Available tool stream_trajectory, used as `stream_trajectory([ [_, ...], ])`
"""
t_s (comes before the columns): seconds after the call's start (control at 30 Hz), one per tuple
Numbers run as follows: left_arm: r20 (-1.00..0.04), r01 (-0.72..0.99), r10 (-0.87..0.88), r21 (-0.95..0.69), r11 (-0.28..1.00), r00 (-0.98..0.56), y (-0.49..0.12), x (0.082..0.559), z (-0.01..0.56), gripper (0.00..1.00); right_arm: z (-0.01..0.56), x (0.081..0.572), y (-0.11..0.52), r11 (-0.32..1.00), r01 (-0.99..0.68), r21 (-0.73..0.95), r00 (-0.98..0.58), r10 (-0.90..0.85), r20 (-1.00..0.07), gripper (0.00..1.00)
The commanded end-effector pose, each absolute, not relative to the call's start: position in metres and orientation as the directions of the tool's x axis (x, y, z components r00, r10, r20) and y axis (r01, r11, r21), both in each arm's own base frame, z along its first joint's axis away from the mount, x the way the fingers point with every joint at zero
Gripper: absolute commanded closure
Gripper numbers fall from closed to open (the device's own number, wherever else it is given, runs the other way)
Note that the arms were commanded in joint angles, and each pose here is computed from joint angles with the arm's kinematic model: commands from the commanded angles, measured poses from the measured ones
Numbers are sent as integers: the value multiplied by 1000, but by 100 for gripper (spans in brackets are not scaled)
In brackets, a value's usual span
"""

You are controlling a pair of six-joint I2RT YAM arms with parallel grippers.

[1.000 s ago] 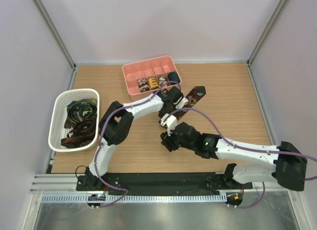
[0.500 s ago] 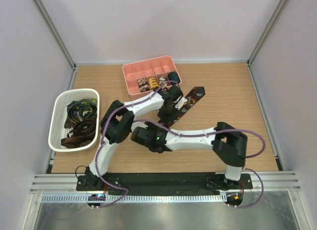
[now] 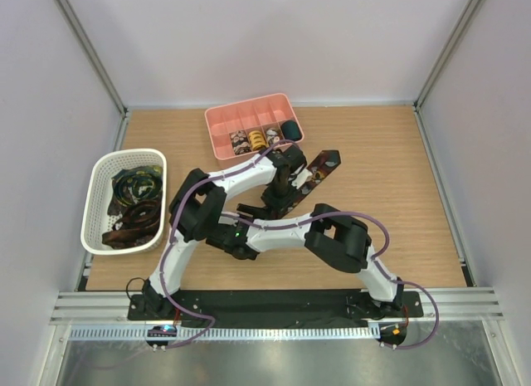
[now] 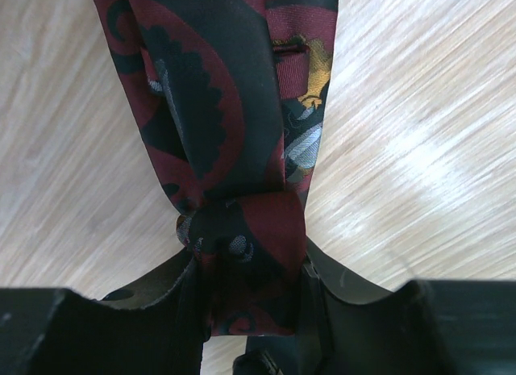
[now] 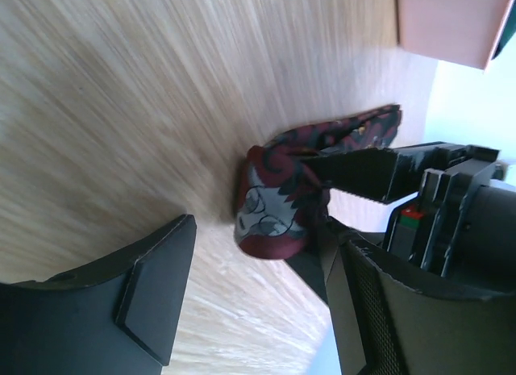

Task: Roll the ties
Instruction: Roll the tie

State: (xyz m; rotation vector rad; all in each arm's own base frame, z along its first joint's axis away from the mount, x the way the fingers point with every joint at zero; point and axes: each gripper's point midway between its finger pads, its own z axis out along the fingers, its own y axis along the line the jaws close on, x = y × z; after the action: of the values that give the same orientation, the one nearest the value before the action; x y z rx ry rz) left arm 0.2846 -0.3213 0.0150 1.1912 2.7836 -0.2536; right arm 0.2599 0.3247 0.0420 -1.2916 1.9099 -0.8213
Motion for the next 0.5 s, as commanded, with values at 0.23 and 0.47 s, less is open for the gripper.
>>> stream_trajectory([
  [0.23,211,680,706,-190,708,-676,-278,217,-38,70,42,267,329,224,-487,-844,-240,-964,-117,27],
  [0.47,228,674,702,-200,711,-674,-279,214,-36,69,23,266,323,185,-490,-852,-251,-966,-65,28],
])
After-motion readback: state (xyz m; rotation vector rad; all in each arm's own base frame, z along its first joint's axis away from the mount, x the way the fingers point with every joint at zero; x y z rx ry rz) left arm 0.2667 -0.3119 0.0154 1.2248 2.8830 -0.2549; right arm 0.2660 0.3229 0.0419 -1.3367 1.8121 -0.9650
